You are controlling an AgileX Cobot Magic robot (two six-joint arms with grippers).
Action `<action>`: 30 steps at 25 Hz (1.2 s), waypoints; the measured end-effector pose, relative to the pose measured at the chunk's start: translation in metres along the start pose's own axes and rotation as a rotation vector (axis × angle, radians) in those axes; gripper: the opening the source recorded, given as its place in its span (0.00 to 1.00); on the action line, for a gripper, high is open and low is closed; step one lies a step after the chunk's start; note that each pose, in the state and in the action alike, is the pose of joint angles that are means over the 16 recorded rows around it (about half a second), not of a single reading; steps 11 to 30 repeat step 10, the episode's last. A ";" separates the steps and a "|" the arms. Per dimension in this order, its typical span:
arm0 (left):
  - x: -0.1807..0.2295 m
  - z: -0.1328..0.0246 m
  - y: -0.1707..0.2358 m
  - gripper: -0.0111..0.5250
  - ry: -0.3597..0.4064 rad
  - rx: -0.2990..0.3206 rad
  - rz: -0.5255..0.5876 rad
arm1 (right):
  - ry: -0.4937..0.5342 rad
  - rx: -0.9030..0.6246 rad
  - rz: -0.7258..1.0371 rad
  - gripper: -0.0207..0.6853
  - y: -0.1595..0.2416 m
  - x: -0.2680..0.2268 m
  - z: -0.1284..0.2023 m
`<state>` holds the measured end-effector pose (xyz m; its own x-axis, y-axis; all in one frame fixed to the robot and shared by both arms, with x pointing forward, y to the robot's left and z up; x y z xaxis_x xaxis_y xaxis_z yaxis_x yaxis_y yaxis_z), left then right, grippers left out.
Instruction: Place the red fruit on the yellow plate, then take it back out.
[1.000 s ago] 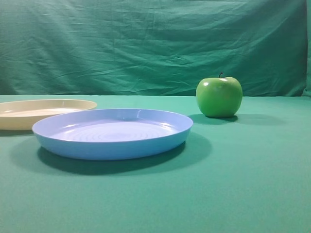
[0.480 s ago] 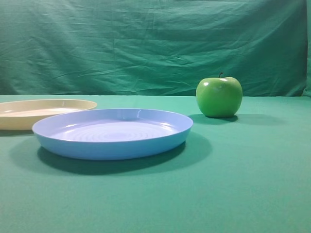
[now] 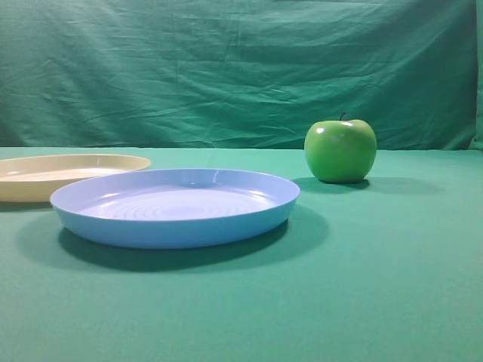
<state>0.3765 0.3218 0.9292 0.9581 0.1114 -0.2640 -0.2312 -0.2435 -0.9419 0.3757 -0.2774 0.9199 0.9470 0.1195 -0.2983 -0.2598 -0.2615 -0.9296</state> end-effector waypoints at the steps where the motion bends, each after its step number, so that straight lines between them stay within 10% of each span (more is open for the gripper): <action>1: 0.000 0.000 0.000 0.02 0.000 0.000 0.000 | 0.000 0.000 0.000 0.03 0.000 0.000 0.000; 30: 0.000 0.000 0.000 0.02 0.000 0.000 0.000 | 0.000 0.000 0.000 0.03 0.000 0.000 0.000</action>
Point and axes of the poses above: a point on each arm's last joint axis where the gripper is mounted, x pointing out along that axis toward the gripper, z along the wrist's bending axis when the last joint is at zero, y = z × x, the point moved 9 cm from there along x, pointing out along that axis toward the gripper, and after that the axes turned 13 degrees about -x, right-handed, at the moved point
